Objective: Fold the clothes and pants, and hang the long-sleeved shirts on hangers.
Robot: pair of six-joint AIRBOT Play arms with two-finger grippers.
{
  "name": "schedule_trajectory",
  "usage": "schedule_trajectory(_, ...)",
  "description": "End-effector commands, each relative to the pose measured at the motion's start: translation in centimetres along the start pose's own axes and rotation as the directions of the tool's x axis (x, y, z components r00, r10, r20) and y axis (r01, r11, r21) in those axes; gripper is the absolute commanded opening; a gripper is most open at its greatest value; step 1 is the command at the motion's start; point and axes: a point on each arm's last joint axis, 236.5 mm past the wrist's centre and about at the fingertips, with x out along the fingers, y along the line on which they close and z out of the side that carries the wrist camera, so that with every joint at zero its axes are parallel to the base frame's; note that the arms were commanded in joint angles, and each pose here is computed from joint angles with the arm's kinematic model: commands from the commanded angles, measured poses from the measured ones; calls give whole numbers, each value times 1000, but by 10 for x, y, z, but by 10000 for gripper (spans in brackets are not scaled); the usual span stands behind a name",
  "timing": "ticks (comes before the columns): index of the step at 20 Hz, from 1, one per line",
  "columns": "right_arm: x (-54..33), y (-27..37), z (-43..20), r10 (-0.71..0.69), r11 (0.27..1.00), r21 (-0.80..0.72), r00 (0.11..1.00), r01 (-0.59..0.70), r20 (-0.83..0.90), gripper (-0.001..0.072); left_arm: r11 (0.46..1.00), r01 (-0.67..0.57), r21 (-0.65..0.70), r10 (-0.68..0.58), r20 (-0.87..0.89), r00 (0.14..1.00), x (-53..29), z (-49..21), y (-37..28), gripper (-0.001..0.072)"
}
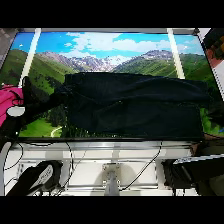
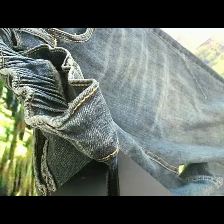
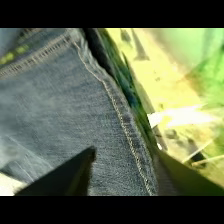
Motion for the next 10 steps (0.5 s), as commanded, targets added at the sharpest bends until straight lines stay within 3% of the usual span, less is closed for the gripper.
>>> schedule_trajectory(1,15,-3,-9,-14,999,-46,999,12,-45,504,1000,-2,10,2,5,1000,0,1,0,18)
schedule_trajectory(10,18,-23,-17,-99,994,-45,992,96,-79,522,1000,-2,10,2,5,1000,0,1,0,19)
